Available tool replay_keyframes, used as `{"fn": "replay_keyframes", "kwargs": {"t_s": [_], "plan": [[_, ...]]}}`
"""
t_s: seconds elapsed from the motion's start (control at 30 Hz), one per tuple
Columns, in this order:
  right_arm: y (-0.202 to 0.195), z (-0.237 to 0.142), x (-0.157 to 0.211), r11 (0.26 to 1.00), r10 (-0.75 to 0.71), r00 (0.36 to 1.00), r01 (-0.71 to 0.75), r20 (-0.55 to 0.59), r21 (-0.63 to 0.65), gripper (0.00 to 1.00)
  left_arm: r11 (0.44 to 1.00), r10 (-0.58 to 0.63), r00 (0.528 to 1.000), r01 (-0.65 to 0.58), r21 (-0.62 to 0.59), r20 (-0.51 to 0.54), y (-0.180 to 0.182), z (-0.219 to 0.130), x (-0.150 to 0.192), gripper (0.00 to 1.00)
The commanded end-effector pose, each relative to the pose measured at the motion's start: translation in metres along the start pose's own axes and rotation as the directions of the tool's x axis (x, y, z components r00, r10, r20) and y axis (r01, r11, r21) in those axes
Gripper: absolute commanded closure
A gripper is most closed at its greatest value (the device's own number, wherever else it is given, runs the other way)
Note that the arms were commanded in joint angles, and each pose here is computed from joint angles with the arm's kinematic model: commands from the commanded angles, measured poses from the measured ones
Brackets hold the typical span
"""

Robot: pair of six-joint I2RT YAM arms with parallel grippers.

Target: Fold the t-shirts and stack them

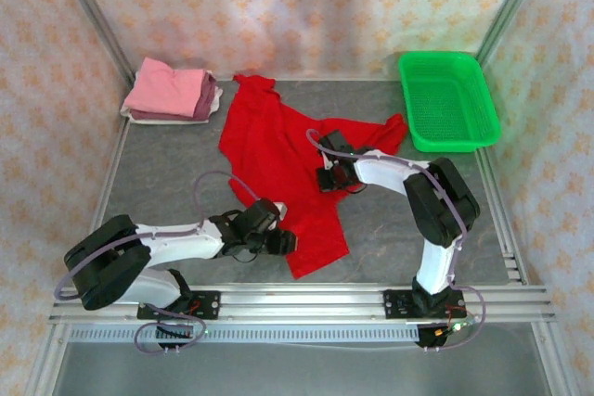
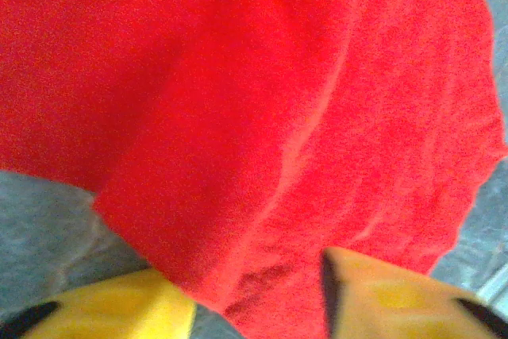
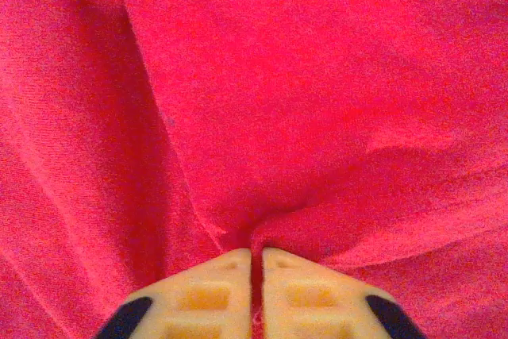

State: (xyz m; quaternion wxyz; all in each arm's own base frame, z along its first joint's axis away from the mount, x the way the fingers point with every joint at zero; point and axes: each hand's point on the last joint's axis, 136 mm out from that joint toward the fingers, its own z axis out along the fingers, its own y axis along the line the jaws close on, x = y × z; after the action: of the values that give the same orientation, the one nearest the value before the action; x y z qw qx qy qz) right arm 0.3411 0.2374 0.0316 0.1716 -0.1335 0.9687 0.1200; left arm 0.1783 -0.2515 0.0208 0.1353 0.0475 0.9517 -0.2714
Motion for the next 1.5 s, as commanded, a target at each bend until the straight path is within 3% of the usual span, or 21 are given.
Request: {"fn": "replay_keyframes", "kwargs": {"t_s": [0.0,0.1,0.23,0.4,0.63,0.83,0.97,1.0,1.03,1.07,1.17,1.37,1.43,1.47], "plan": [[0.001,-0.014,-0.023,1.0,0.023,0.997,-0.024,0.067,0.019,0.99,1.0,0.005,1.0,-0.005,-0.019,0.017,0.005,0.013,-0.001,0.68],[0.0,-0.03,-0.031,0.999,0.035,0.994,-0.039,0.099,0.035,1.0,0.998,0.006,1.0,-0.005,-0.055,0.023,0.013,0.015,-0.001,0.74],[-0.004,-0.055,-0.049,0.996,0.06,0.984,-0.07,0.167,0.054,1.0,0.997,0.015,1.0,-0.014,-0.076,0.015,0.016,0.018,-0.002,0.99],[-0.011,-0.083,-0.072,0.99,0.131,0.966,-0.138,0.223,0.017,1.0,0.991,0.001,0.998,0.007,-0.132,0.059,0.032,0.003,-0.012,1.0],[-0.044,-0.139,-0.113,0.974,0.206,0.903,-0.227,0.377,0.011,1.0,0.966,-0.035,0.969,0.096,-0.241,0.245,0.072,-0.062,-0.031,1.0],[-0.106,-0.167,-0.198,0.94,0.207,0.813,-0.319,0.544,0.12,1.0,0.943,-0.074,0.931,0.182,-0.279,0.358,0.105,-0.098,-0.024,1.0],[-0.152,-0.141,-0.258,0.895,0.208,0.788,-0.392,0.58,0.211,1.0,0.936,-0.109,0.894,0.24,-0.259,0.434,0.117,-0.108,-0.023,1.0],[-0.168,-0.135,-0.271,0.872,0.219,0.775,-0.428,0.593,0.238,0.93,0.934,-0.114,0.885,0.25,-0.256,0.451,0.119,-0.11,-0.023,1.0],[-0.183,-0.122,-0.28,0.851,0.24,0.773,-0.458,0.588,0.255,0.73,0.93,-0.117,0.878,0.261,-0.258,0.463,0.121,-0.113,-0.023,1.0],[-0.196,-0.113,-0.287,0.835,0.275,0.77,-0.488,0.575,0.254,0.59,0.925,-0.123,0.869,0.275,-0.262,0.479,0.124,-0.116,-0.023,1.0],[-0.207,-0.109,-0.298,0.827,0.309,0.764,-0.51,0.566,0.237,0.4,0.928,-0.132,0.853,0.286,-0.24,0.505,0.124,-0.12,-0.024,1.0],[-0.144,-0.15,-0.261,0.898,0.247,0.844,-0.384,0.476,0.215,0.36,0.925,-0.137,0.853,0.292,-0.243,0.503,0.125,-0.117,-0.026,1.0],[-0.12,-0.166,-0.234,0.922,0.223,0.828,-0.35,0.514,0.163,0.35,0.918,-0.134,0.861,0.294,-0.267,0.49,0.126,-0.117,-0.026,1.0],[-0.112,-0.176,-0.216,0.928,0.229,0.802,-0.351,0.552,0.124,0.3,0.911,-0.132,0.866,0.297,-0.284,0.483,0.128,-0.117,-0.026,1.0]]}}
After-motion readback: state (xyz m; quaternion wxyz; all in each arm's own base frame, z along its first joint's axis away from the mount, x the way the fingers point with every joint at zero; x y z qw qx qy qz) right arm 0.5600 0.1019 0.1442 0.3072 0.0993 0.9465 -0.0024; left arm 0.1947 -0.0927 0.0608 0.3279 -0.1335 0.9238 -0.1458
